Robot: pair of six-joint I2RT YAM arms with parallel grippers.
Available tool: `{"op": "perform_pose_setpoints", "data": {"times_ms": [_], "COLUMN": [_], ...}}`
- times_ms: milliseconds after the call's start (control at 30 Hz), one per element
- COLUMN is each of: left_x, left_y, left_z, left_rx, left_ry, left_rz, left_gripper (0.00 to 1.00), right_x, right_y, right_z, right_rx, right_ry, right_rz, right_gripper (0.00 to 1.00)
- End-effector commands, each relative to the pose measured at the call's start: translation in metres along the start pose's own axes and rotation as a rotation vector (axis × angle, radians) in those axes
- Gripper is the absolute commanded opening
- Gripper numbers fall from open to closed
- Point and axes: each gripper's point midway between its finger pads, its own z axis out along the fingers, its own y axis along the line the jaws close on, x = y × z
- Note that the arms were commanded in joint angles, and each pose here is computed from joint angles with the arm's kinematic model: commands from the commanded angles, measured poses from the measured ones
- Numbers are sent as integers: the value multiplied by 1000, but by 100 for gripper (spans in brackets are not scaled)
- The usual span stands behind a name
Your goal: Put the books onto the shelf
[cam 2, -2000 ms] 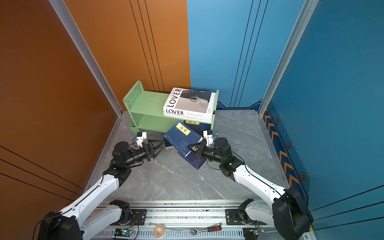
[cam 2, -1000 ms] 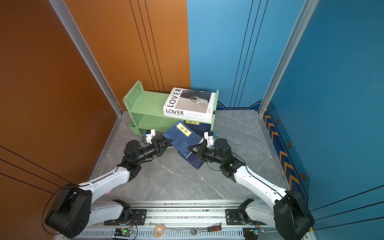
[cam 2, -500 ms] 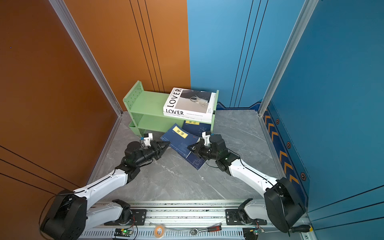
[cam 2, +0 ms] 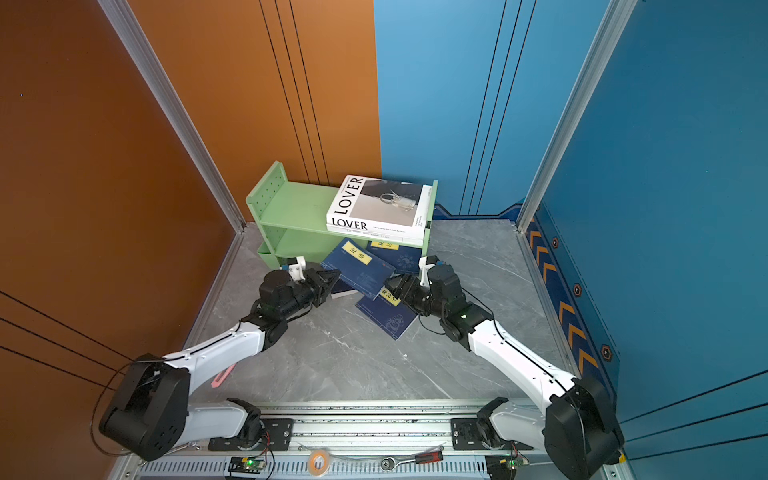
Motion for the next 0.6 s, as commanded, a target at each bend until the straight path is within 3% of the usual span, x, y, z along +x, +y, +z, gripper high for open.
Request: {"op": "perform_pose_setpoints", "data": {"times_ms": [0, 133, 333, 567], "left_x": [-21, -24, -23, -20], "left_y": [-45, -54, -71, -65], "left_z": [7, 19, 34, 58], "left_rx": [177, 251, 423, 420], "left_ry": [-78, -65, -16, -16], "left_rz": [0, -48, -148, -149], "left_gripper": [0, 0, 0, 0], "right_x": [-5, -9, -15, -19], "right_y": [-10, -13, -24, -35], "right_z": [-19, -44, -76, -93], "right_rx": [61, 92, 127, 144], "right_ry": [-58, -121, -207, -258], "right_rz": [-39, -68, -66, -39], "right_gripper": [73, 82, 86, 87]}}
